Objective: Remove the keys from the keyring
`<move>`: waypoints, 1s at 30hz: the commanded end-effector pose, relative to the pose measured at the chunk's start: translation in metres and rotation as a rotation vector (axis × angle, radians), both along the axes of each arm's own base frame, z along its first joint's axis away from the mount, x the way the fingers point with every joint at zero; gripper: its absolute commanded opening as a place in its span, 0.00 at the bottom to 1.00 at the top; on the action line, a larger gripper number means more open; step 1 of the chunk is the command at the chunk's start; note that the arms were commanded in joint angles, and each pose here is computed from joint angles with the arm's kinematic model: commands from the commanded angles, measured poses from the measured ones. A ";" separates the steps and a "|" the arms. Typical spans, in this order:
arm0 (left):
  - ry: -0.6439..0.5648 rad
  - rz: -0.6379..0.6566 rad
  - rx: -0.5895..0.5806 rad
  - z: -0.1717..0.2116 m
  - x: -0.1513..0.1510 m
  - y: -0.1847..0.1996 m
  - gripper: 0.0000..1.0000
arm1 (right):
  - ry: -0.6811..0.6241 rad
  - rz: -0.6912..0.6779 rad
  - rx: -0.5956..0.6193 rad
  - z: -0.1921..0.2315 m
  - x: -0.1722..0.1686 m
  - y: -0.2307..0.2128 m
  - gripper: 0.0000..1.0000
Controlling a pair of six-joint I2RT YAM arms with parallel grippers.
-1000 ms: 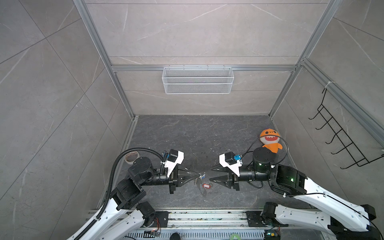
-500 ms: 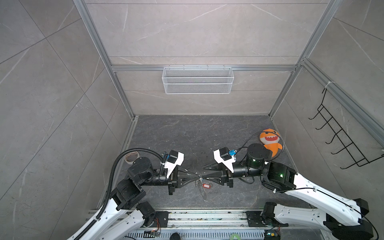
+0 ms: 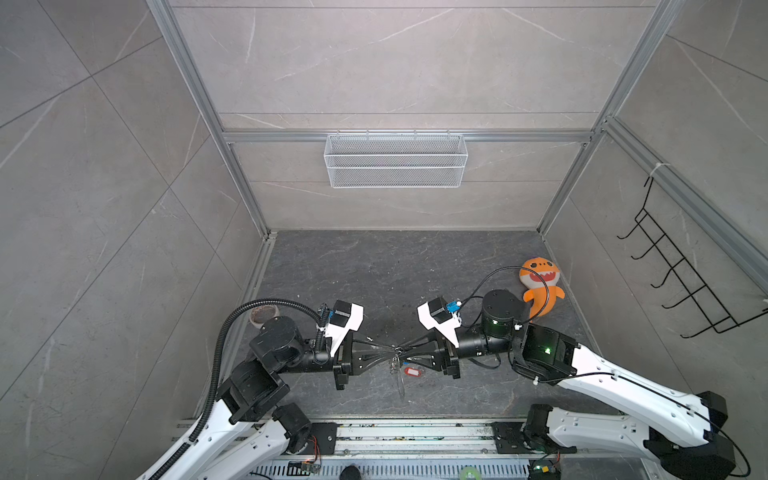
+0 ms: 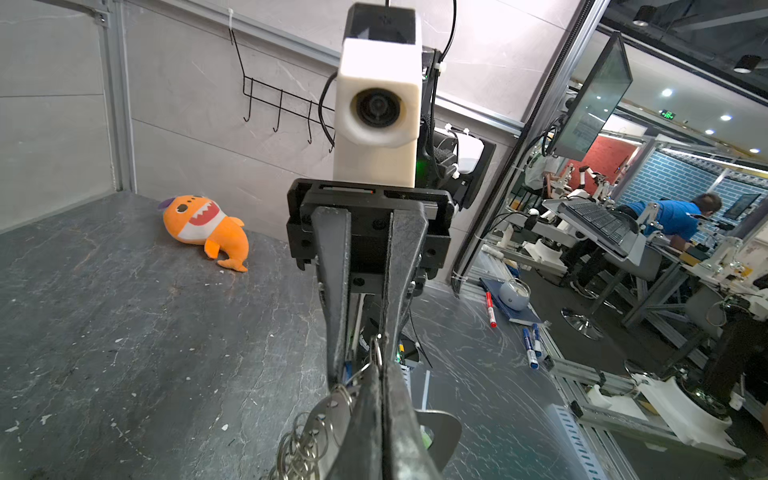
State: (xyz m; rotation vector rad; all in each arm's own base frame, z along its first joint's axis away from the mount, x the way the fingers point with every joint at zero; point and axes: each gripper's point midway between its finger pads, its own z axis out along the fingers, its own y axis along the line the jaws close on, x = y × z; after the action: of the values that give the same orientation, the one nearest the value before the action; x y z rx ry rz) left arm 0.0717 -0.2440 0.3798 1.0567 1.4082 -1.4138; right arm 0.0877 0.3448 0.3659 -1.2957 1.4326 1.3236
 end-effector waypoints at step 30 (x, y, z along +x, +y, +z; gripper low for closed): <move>0.139 0.006 0.256 -0.024 0.012 -0.009 0.51 | -0.007 0.021 -0.384 -0.028 -0.005 -0.025 0.00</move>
State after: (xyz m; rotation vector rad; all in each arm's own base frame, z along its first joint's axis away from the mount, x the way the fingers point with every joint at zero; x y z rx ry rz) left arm 0.0949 -0.2523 0.3496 1.0501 1.7764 -1.3171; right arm 0.0961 0.3260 0.3326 -1.4681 1.7686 1.0687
